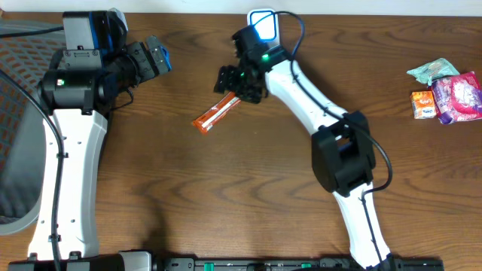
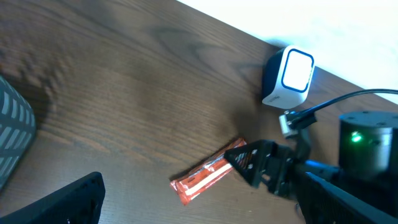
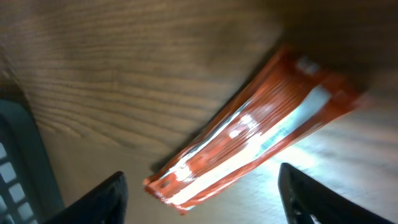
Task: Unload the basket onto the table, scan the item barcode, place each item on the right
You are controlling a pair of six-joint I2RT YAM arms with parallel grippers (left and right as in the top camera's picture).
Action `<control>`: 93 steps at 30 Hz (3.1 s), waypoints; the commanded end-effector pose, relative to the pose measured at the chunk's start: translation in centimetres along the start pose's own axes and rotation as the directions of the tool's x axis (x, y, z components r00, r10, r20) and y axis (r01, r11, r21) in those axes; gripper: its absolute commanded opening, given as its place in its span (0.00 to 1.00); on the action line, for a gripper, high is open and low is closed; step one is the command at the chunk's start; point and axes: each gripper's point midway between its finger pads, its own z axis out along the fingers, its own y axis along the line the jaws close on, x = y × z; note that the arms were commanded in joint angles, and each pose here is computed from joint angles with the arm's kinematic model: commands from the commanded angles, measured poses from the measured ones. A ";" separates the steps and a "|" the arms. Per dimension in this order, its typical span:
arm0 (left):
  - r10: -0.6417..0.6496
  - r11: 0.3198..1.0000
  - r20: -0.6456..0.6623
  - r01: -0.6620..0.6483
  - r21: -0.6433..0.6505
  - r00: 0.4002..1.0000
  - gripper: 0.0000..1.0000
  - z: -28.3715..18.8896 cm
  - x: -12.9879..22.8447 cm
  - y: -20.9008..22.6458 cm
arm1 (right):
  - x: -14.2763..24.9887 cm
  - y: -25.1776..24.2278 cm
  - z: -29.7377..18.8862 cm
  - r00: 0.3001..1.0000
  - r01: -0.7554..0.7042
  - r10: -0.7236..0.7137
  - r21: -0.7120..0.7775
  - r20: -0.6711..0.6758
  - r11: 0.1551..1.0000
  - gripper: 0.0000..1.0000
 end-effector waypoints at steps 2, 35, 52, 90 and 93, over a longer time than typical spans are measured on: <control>0.005 1.000 -0.005 -0.005 -0.008 1.000 0.98 0.2 0.1 0.3 | 1.3 1.3 0.5 0.994 -0.099 0.097 0.045 0.040 0.994 0.68; 0.005 1.000 -0.005 -0.005 -0.008 1.000 0.98 0.2 0.1 0.3 | 1.3 -12.9 -0.5 0.987 -0.140 0.057 0.629 0.150 0.765 0.67; 0.005 1.000 -0.005 -0.005 -0.008 1.000 0.98 0.2 0.1 0.3 | -0.3 -7.9 -4.1 0.927 0.323 -0.374 0.550 -0.020 0.770 0.65; 0.005 1.000 -0.005 -0.005 -0.008 1.000 0.98 0.2 0.1 0.3 | 1.8 -13.5 1.1 0.886 0.455 -0.389 0.643 -0.253 0.616 0.01; 0.005 1.000 -0.005 -0.005 -0.007 1.000 0.98 0.2 0.1 0.3 | 1.3 -11.1 -1.0 0.874 0.485 -0.412 0.425 -0.256 0.765 0.01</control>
